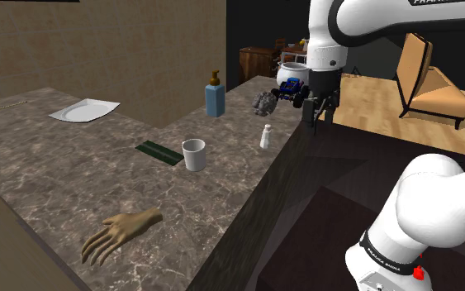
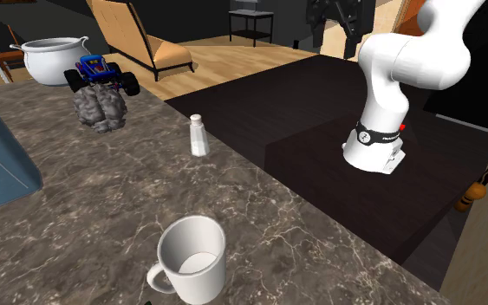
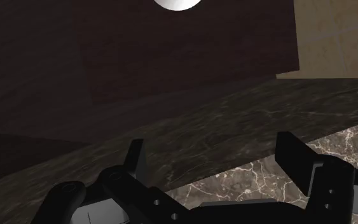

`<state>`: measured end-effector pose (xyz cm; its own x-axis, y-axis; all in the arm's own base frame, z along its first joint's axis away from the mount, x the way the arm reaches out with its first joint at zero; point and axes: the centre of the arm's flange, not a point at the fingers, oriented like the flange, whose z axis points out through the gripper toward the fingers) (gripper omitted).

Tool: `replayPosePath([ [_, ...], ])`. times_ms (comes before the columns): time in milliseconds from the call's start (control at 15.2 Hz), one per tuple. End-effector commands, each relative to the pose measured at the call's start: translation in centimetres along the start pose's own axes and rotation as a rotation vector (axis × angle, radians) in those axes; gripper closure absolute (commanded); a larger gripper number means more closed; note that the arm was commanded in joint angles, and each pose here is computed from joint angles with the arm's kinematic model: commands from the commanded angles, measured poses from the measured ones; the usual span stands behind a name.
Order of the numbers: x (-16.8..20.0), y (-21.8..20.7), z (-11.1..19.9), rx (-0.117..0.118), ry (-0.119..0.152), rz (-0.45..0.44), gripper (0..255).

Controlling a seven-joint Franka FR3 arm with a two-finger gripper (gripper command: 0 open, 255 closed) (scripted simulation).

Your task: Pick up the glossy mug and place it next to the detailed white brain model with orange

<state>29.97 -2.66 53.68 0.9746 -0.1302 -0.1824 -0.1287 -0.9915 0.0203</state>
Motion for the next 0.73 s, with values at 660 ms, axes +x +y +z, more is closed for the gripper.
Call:
replayPosePath([
  [660,10.7,-5.3,3.2,0.035,0.043,0.061,0],
])
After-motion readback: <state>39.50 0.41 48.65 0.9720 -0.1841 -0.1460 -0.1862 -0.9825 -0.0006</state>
